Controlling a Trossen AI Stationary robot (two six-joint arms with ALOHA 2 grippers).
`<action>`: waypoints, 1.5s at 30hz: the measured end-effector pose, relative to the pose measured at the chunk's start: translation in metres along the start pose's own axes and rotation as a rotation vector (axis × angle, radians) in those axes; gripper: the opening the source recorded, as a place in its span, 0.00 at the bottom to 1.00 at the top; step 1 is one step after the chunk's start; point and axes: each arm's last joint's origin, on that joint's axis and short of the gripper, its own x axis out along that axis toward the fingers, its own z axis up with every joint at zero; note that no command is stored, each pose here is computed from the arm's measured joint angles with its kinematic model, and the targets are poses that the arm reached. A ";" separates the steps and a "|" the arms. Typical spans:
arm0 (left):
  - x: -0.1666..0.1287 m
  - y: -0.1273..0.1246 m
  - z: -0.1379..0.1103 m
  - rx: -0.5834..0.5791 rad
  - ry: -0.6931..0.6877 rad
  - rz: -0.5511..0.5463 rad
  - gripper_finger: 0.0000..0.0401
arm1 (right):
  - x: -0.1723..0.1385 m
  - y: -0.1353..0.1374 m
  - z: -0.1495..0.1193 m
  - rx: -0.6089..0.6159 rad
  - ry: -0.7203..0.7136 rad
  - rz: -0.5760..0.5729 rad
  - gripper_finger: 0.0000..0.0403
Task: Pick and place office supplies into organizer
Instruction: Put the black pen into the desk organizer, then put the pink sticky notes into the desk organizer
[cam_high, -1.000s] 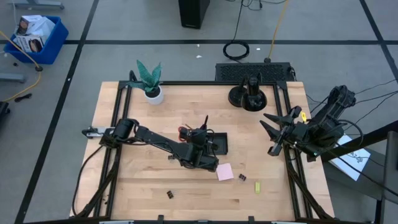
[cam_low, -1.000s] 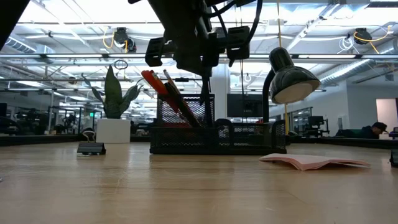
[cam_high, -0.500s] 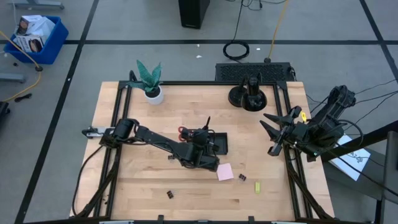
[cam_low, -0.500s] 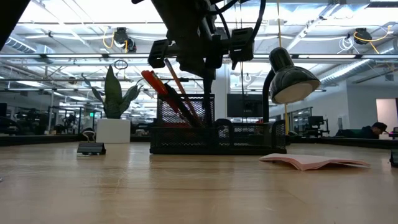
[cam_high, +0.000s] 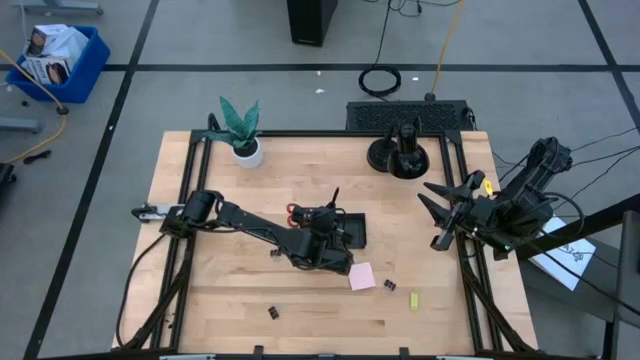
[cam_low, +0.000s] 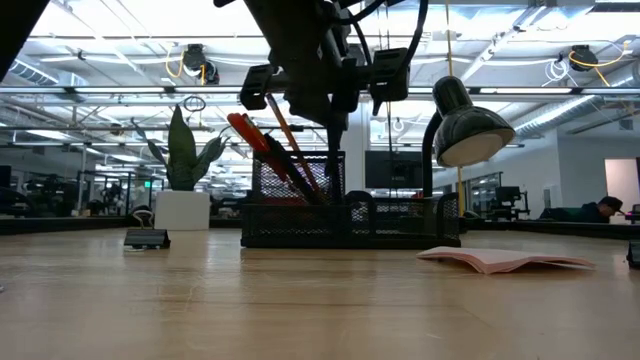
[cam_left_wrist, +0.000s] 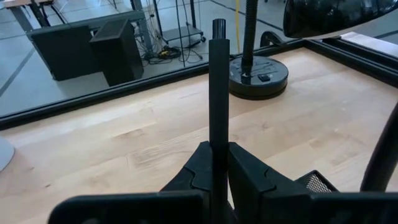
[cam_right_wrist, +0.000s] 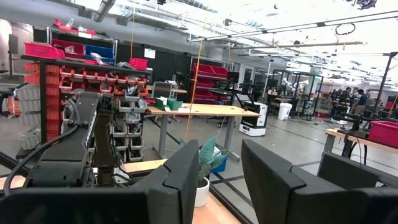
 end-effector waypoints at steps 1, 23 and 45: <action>0.000 0.000 0.000 0.000 0.000 0.000 0.08 | 0.000 0.000 0.000 -0.001 0.000 0.000 0.29; 0.000 0.000 0.001 -0.003 0.001 -0.002 0.31 | 0.000 0.000 0.000 0.020 0.000 0.000 0.29; -0.022 0.005 0.043 0.051 -0.045 -0.073 0.31 | 0.000 0.001 -0.001 0.003 0.004 0.003 0.29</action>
